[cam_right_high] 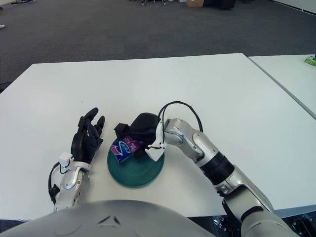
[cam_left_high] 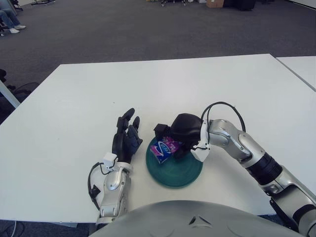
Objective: Put the gum into the plate.
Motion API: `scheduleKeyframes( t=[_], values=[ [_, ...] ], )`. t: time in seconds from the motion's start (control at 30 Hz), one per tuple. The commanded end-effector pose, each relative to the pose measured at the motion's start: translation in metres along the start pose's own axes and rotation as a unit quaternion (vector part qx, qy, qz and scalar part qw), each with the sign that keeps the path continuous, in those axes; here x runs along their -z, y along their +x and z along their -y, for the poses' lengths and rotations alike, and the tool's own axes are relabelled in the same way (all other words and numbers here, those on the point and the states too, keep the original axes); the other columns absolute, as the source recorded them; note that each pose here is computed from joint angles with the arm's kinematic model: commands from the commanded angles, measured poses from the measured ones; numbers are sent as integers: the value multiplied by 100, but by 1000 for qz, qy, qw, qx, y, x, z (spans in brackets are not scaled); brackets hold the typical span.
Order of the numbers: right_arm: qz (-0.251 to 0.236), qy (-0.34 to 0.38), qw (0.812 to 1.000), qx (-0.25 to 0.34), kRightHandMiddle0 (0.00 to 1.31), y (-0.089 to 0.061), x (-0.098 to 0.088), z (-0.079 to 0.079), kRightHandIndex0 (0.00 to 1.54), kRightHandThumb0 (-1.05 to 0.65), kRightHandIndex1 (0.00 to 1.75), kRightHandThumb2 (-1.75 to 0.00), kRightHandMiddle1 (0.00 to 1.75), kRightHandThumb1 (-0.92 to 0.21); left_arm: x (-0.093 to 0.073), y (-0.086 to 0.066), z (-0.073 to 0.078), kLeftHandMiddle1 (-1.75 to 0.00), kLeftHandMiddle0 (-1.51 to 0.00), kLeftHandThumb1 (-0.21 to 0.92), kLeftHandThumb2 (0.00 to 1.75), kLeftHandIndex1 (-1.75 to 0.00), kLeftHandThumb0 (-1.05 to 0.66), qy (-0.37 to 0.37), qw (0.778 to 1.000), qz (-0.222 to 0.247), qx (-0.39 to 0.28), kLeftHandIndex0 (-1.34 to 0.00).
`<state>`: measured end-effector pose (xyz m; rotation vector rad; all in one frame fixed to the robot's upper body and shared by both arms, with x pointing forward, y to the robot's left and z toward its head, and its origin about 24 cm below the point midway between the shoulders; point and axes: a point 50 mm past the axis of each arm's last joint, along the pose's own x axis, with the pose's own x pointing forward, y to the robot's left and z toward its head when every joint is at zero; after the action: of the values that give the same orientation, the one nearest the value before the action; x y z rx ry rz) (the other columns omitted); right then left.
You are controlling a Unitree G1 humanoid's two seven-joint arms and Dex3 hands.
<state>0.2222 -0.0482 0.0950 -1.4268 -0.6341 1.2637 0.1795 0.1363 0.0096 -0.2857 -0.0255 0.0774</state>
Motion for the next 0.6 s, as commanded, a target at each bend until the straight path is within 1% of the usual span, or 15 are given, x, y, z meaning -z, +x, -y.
scheduleKeyframes(
  t=[0.0, 0.03, 0.1, 0.13, 0.2, 0.23, 0.27, 0.3, 0.33, 0.37, 0.4, 0.47, 0.5, 0.57],
  values=[
    [-13, -28, 1000, -3, 0, -5, 1, 7, 40, -93, 175, -85, 109, -92, -3, 2, 1, 0, -37, 92, 94, -65, -80, -3, 1000, 7, -6, 0],
    [-13, -31, 999, -6, 0, -5, 1, 7, 35, -95, 174, -86, 106, -92, -3, 2, 1, 0, -37, 92, 94, -64, -80, -3, 1000, 7, -6, 0],
    [-13, -38, 999, -12, 0, -6, 0, 8, 29, -98, 157, -88, 94, -92, -3, 2, 0, 0, -37, 92, 95, -64, -81, -3, 1000, 7, -6, 0],
    [-14, -41, 999, -13, 0, -7, 0, 9, 29, -98, 152, -88, 91, -92, -3, 2, 0, 0, -37, 92, 95, -64, -81, -3, 1000, 7, -6, 0],
    [-14, -51, 998, -19, 0, -8, 0, 10, 27, -100, 136, -89, 83, -92, -3, 2, 0, 0, -37, 92, 95, -63, -81, -1, 1000, 7, -5, 0],
    [-15, -56, 998, -23, 0, -8, 0, 10, 27, -101, 122, -90, 77, -92, -4, 2, 0, 0, -37, 92, 95, -63, -81, 1, 1000, 8, -5, 0],
    [-16, -60, 998, -26, 0, -8, 0, 11, 29, -102, 102, -91, 69, -92, -4, 2, 0, 0, -37, 92, 95, -63, -81, 2, 1000, 8, -5, 0],
    [-17, -64, 997, -30, 0, -9, 0, 12, 30, -102, 87, -91, 64, -92, -4, 2, 0, 0, -37, 92, 95, -63, -81, 3, 1000, 8, -4, 0],
    [-18, -67, 997, -32, 0, -10, 1, 13, 31, -103, 80, -92, 61, -92, -4, 2, 0, 0, -37, 92, 95, -63, -81, 4, 1000, 8, -4, 0],
    [-18, -68, 997, -34, 0, -10, 1, 13, 33, -103, 68, -93, 57, -92, -4, 2, 0, 0, -37, 92, 95, -63, -81, 5, 1000, 8, -4, 0],
    [-19, -70, 997, -37, 0, -10, 1, 13, 34, -103, 63, -93, 55, -92, -4, 2, -1, 0, -37, 92, 95, -63, -81, 5, 1000, 8, -3, 0],
    [-19, -72, 996, -44, 0, -10, 1, 13, 37, -104, 45, -95, 47, -92, -4, 2, -1, -1, -38, 92, 96, -63, -81, 7, 1000, 8, -3, 0],
    [-20, -72, 996, -47, 0, -10, 1, 14, 38, -104, 40, -95, 44, -92, -4, 2, -1, 0, -38, 92, 96, -63, -80, 7, 1000, 8, -3, 0],
    [-21, -70, 996, -49, 0, -10, 1, 15, 38, -104, 34, -96, 40, -92, -4, 2, -1, 0, -38, 92, 96, -63, -80, 7, 1000, 8, -3, 0]
  ],
)
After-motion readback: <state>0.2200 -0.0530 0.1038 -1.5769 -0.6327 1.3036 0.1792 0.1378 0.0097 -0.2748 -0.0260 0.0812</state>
